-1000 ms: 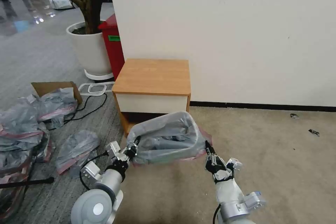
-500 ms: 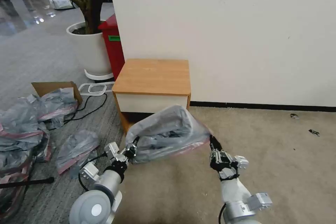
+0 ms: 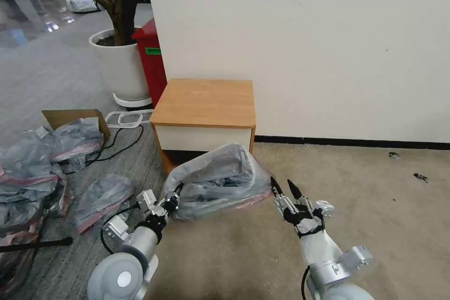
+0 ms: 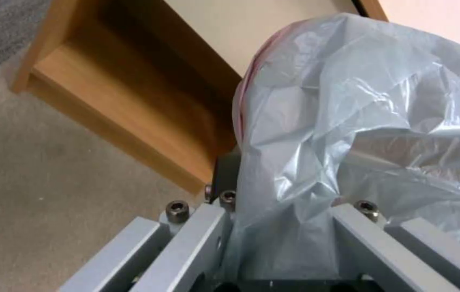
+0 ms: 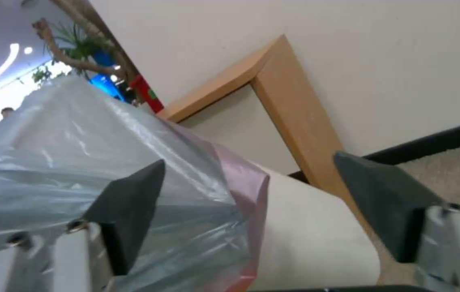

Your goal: Pick up the garbage bag from the table and place it over the trash can.

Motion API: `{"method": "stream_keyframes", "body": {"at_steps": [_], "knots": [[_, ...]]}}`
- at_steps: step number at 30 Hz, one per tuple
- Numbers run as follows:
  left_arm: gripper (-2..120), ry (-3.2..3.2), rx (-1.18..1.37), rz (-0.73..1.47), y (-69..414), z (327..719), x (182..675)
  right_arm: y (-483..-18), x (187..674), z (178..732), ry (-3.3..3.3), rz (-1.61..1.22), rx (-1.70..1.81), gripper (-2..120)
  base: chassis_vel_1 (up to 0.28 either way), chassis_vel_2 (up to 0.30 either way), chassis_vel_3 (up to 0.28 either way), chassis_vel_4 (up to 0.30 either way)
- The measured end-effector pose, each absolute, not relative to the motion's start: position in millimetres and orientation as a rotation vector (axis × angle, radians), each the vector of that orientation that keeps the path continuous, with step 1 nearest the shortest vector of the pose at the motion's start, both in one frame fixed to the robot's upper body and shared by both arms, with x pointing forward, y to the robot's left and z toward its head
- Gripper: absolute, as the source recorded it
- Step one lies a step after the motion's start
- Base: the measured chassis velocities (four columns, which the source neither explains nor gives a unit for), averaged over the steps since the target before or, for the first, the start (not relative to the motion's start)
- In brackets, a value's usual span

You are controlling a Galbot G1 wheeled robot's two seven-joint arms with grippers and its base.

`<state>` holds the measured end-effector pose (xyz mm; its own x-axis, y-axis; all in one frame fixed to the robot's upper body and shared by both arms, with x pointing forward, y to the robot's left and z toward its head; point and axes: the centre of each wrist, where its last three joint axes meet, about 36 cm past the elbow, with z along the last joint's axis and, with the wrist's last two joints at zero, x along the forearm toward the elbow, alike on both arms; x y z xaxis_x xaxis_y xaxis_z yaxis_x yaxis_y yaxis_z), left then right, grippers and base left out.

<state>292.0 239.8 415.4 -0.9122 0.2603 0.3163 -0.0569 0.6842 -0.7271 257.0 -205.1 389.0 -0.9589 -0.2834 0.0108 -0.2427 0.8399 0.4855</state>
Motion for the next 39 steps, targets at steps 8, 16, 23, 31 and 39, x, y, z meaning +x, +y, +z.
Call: {"method": "stream_keyframes", "body": {"at_steps": [8, 16, 23, 31, 39], "knots": [[3, -2.491, -0.164, 1.096, 236, 414, 289, -212, 272, 379, -2.899, -0.738, 0.471, 89, 0.000, 0.000, 0.000, 0.000], [3, -2.501, -0.173, 1.073, 235, 414, 286, -215, 275, 380, -2.901, -0.729, 0.486, 56, 0.000, 0.000, 0.000, 0.000], [3, -2.501, -0.182, 1.069, 234, 415, 285, -216, 276, 379, -2.911, -0.717, 0.482, 33, 0.000, 0.000, 0.000, 0.000], [3, -2.506, -0.238, 1.041, 231, 412, 282, -217, 277, 382, -2.930, -0.704, 0.483, 7, 0.000, 0.000, 0.000, 0.000], [3, -2.505, -0.334, 1.024, 235, 416, 280, -229, 286, 375, -2.948, -0.618, 0.426, 0, 0.000, 0.000, 0.000, 0.000]]}}
